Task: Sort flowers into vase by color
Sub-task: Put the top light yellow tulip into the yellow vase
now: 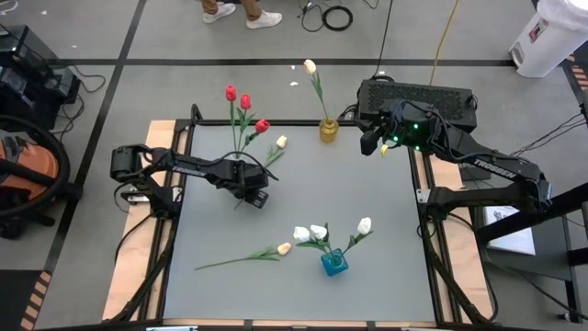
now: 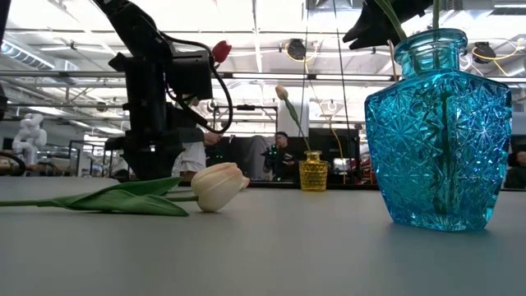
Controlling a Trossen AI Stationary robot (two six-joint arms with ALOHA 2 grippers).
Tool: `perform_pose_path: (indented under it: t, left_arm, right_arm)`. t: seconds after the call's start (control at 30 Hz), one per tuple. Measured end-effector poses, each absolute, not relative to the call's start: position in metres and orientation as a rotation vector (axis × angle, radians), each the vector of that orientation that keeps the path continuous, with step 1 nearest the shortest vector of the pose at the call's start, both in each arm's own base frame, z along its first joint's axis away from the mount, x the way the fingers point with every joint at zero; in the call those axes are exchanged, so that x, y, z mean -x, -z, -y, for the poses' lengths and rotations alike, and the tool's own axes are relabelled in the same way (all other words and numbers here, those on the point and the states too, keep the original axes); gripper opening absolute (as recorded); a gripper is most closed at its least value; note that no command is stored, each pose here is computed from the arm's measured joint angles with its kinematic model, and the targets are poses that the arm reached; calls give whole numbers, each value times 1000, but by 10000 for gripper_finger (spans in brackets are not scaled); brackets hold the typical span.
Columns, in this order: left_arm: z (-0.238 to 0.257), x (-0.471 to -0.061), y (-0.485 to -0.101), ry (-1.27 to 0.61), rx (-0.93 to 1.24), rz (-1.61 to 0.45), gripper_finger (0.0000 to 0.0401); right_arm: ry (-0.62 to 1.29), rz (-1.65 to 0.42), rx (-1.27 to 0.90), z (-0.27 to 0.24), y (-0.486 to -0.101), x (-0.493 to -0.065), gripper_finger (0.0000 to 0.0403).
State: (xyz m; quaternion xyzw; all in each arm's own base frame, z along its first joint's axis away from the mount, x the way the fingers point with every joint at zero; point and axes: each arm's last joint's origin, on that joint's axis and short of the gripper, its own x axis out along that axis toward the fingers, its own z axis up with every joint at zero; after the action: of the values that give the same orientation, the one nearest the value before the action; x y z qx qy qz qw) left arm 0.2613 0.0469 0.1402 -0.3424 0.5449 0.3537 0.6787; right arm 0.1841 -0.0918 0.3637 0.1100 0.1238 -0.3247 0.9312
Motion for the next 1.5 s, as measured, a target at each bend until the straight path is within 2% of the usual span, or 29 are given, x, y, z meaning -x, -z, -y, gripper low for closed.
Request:
perform_pose_path:
  t: [0.23, 0.5, 0.57, 1.17, 1.5]
  left_arm:
    - [-47, -261, -140, -791, 774, -1226, 126]
    - [-46, -262, -140, -773, 792, -1233, 21]
    - [-46, -262, -141, -772, 792, -1233, 8]
    - [-31, -262, -143, -723, 741, -1248, 1]
    - [-12, -271, -176, -640, 656, -1154, 1]
  right_arm:
    - [666, -259, -226, 92, -363, -184, 146]
    - [666, -273, -227, 92, -362, -184, 146]
    - [666, -273, -227, 92, -362, -184, 146]
    - [666, -275, -224, 92, -362, -184, 146]
    - [666, -275, -223, 92, -362, -184, 146]
